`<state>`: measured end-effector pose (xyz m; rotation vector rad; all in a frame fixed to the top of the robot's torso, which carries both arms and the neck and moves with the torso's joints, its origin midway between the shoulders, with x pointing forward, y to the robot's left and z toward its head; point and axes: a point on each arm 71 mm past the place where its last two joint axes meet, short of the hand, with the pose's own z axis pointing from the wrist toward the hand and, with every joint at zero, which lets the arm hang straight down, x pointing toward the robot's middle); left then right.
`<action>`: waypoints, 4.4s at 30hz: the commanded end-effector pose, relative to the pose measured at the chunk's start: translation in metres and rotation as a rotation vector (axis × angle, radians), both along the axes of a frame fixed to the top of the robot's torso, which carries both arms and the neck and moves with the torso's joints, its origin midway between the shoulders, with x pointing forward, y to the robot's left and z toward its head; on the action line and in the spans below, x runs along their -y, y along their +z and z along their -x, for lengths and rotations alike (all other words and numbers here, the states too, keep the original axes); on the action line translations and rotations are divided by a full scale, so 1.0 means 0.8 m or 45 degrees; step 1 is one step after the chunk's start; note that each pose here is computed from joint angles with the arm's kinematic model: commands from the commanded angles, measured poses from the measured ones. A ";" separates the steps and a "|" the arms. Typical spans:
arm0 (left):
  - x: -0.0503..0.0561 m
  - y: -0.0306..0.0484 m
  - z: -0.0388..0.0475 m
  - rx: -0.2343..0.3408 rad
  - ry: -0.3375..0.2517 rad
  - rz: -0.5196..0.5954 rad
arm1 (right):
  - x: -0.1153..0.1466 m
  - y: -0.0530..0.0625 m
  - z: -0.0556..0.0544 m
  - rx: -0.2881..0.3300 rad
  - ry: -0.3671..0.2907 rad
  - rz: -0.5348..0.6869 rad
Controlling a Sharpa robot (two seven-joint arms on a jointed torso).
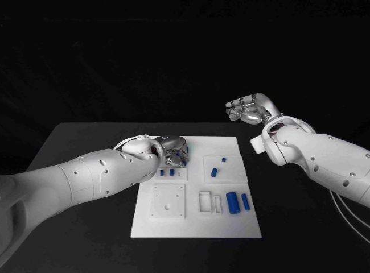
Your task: Assemble the parts on the task board
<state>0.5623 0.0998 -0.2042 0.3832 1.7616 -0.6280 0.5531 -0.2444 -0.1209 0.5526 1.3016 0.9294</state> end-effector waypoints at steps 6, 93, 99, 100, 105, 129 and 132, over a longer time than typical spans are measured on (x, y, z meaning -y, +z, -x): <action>-0.011 0.0022 -0.001 0.000 0.069 0.147 | 0.000 -0.002 0.000 -0.020 0.020 0.009; -0.073 0.0118 0.000 -0.199 0.163 0.185 | 0.010 -0.001 0.001 -0.028 0.003 0.012; -0.069 0.0090 0.000 -0.199 0.154 0.162 | 0.010 -0.001 0.001 -0.027 0.004 0.011; -0.069 0.0085 0.000 -0.199 0.153 0.160 | 0.010 -0.001 0.001 -0.027 0.004 0.011; -0.067 0.0062 0.000 -0.202 0.152 0.149 | 0.010 -0.001 0.001 -0.027 0.005 0.011; -0.058 -0.0002 0.000 -0.214 0.145 0.074 | 0.009 -0.002 0.001 -0.030 0.006 0.012; -0.058 -0.0031 0.000 -0.224 0.146 0.056 | 0.009 -0.002 0.001 -0.030 0.008 0.011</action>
